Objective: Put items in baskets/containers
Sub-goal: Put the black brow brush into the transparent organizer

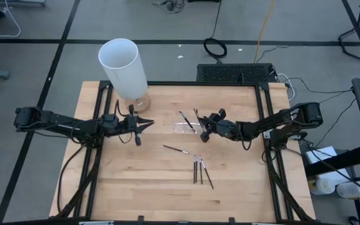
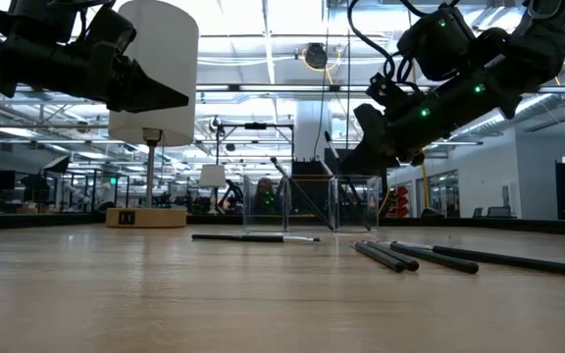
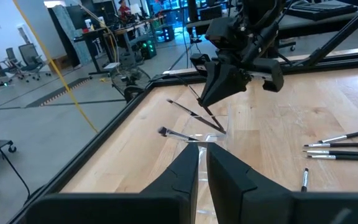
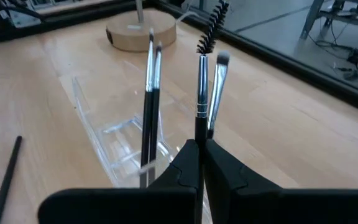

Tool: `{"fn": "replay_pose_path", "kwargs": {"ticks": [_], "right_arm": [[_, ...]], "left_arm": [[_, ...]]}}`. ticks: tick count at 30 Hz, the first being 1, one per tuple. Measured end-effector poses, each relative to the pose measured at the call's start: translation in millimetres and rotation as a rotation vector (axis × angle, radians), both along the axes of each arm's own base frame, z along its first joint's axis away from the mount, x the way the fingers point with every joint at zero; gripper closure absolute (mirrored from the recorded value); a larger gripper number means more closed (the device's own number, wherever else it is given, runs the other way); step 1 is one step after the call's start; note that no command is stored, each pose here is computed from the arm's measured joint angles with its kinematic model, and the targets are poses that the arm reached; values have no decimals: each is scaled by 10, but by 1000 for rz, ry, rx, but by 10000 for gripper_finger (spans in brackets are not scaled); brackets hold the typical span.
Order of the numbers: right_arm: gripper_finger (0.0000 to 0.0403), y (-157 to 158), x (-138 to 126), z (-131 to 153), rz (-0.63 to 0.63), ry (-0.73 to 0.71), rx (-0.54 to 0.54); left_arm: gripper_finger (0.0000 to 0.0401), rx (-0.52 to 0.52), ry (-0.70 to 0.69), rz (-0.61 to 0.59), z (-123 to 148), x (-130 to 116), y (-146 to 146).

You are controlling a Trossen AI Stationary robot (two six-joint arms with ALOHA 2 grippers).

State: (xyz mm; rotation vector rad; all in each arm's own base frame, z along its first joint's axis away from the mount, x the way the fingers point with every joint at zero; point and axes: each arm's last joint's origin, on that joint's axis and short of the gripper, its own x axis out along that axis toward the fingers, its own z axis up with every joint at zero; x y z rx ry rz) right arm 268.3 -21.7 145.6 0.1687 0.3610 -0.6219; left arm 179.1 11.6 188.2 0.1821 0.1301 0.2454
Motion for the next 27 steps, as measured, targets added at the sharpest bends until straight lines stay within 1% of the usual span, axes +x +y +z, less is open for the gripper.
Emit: {"fn": "replay_pose_path", "kwargs": {"ticks": [24, 27], "right_arm": [[403, -14, -10, -24, 13, 23, 19], [398, -17, -11, -24, 13, 26, 14]], "left_arm": [[359, 2, 1, 0, 0, 0, 0], [359, 5, 1, -1, 0, 0, 0]]}}
